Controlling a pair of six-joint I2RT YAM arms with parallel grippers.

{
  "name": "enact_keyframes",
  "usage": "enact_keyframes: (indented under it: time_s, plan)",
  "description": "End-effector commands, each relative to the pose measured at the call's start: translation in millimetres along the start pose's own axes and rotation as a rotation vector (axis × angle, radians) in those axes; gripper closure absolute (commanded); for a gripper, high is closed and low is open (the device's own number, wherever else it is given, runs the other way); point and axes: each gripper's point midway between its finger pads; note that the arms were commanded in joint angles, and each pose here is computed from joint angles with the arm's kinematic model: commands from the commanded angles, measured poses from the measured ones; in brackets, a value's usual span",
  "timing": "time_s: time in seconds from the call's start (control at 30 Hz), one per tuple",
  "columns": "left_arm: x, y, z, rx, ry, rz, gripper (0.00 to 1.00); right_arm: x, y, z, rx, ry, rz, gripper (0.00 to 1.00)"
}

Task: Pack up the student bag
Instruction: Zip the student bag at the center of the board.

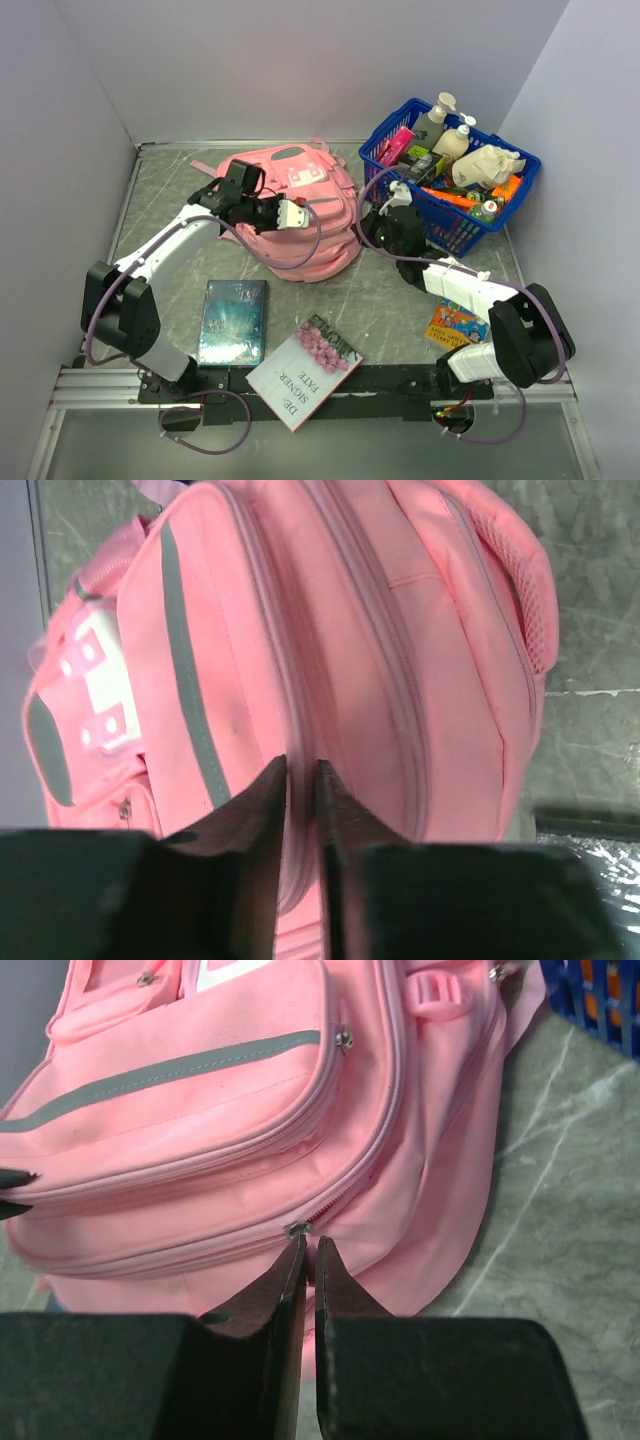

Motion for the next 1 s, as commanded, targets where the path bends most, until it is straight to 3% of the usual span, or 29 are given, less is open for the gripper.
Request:
enact_keyframes:
  time_s: [0.0, 0.03, 0.1, 0.13, 0.23, 0.37, 0.47, 0.77, 0.97]
  plan:
    - [-13.0, -15.5, -2.0, -0.025, -0.026, 0.023, 0.71, -9.0, 1.7, 3.4, 0.02, -0.035, 0.009, 1.0]
    - [-11.0, -29.1, -11.5, -0.091, -0.009, 0.009, 0.61, -10.8, 6.9, -1.5, 0.022, -0.022, 0.036, 1.0]
    - [-17.8, -31.4, -13.2, -0.145, 0.002, 0.044, 0.51, -12.5, 13.2, -7.6, 0.024, -0.007, 0.06, 1.0]
    - [-17.5, -30.6, -13.3, -0.21, -0.004, 0.071, 0.38, -13.5, 16.4, -13.8, 0.02, 0.006, 0.07, 1.0]
    - [-20.5, -12.3, 12.1, -0.362, -0.051, 0.125, 0.31, -12.8, 17.6, -25.5, 0.027, 0.035, 0.083, 1.0]
    - [-10.7, 5.0, 70.9, -0.449, -0.146, 0.102, 0.32, -13.1, 15.0, -33.1, 0.038, 0.046, 0.084, 1.0]
    - [8.6, 6.7, 84.3, -0.431, -0.154, 0.114, 0.34, -13.6, 14.1, -31.6, 0.041, 0.044, 0.076, 1.0]
    - [63.2, -4.7, 50.0, -0.294, -0.005, 0.192, 0.39, -12.6, 15.6, -29.1, 0.075, 0.043, 0.069, 1.0]
    - [79.9, 7.1, 42.2, -0.265, -0.01, 0.238, 0.43, -11.4, 21.1, -28.9, 0.107, 0.048, 0.088, 1.0]
Point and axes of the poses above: each gripper's point midway between its finger pads, its own x axis out along the fingers, its own y axis along the line the jaws close on, z = x × y, and after that the axes turned 3 degrees about -x, right-handed
